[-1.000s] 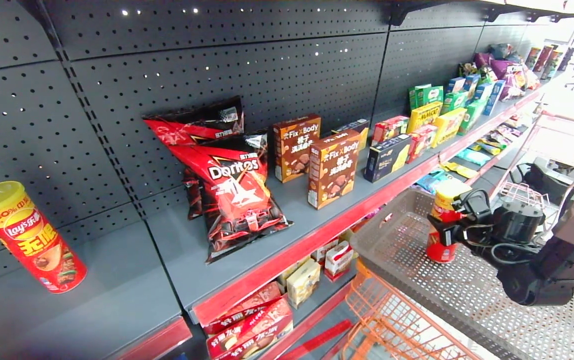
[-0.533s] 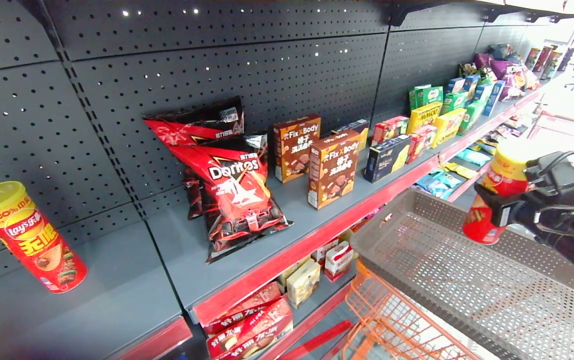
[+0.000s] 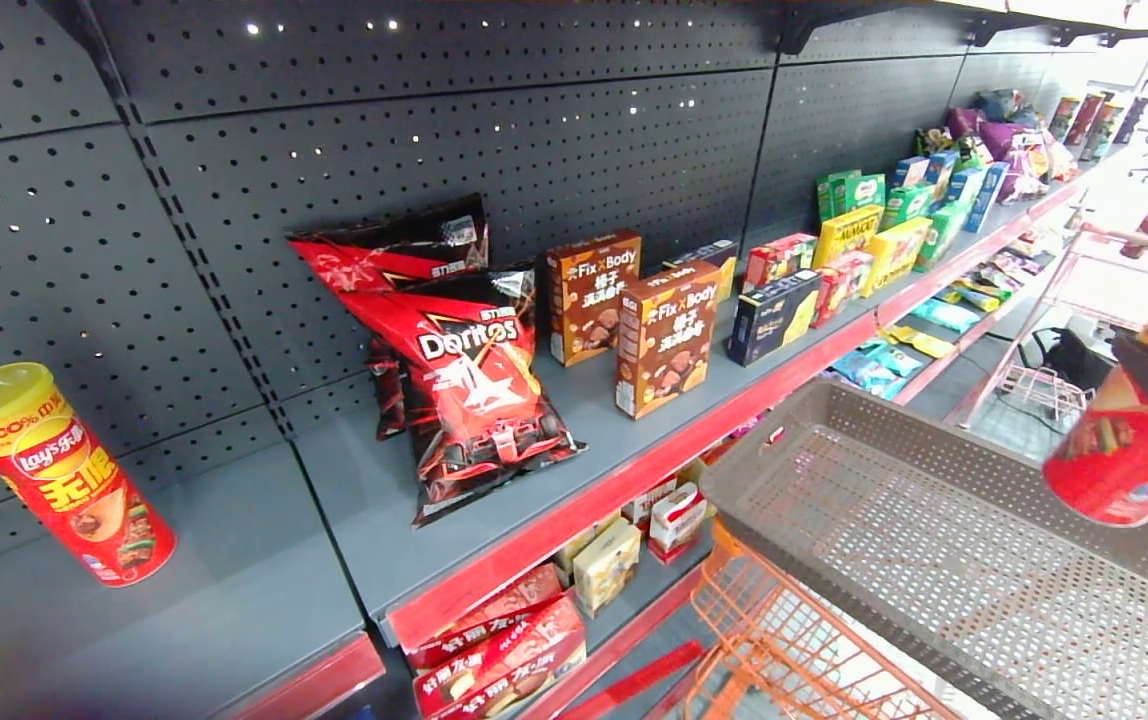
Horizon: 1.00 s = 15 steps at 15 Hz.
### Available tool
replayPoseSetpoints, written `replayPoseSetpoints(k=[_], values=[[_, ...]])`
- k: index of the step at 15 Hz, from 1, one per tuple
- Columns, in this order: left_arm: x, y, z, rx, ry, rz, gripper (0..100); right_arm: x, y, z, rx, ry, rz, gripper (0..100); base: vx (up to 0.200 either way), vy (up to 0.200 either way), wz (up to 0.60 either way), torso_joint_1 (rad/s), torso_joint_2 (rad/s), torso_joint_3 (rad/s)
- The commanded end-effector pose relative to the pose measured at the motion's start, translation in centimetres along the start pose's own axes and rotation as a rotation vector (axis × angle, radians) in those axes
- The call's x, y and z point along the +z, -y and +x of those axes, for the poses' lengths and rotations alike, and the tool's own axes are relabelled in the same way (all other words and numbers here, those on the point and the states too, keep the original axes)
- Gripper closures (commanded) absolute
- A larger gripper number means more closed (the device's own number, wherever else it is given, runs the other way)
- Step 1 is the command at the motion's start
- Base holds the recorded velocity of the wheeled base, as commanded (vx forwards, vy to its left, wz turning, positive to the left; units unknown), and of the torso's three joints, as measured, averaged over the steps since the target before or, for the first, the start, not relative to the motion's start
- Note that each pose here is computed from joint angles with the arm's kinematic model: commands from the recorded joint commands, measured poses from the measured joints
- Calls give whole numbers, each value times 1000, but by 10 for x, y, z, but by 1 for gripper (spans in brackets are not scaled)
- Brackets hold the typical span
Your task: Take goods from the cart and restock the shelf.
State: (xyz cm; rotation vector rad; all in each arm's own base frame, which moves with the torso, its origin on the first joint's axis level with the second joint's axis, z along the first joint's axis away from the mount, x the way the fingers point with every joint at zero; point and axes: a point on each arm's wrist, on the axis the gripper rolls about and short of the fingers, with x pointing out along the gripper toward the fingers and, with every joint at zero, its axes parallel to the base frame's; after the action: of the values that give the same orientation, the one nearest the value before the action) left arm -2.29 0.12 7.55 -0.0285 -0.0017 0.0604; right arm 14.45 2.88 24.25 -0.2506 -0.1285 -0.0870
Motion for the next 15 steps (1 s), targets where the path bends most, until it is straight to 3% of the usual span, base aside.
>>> replayPoseSetpoints(k=[1, 8, 10, 15], values=[[0, 0, 0, 1, -1, -1, 0, 9, 22, -61, -43, 24, 17, 100, 0, 0, 0, 0, 0, 0], [0, 0, 0, 1, -1, -1, 0, -14, 32, -80, -259, -61, 34, 100, 0, 0, 0, 0, 0, 0], [0, 0, 0, 1, -1, -1, 0, -18, 32, -91, -218, -45, 34, 100, 0, 0, 0, 0, 0, 0], [0, 0, 0, 1, -1, -1, 0, -26, 31, -94, -184, -105, 36, 100, 0, 0, 0, 0, 0, 0]])
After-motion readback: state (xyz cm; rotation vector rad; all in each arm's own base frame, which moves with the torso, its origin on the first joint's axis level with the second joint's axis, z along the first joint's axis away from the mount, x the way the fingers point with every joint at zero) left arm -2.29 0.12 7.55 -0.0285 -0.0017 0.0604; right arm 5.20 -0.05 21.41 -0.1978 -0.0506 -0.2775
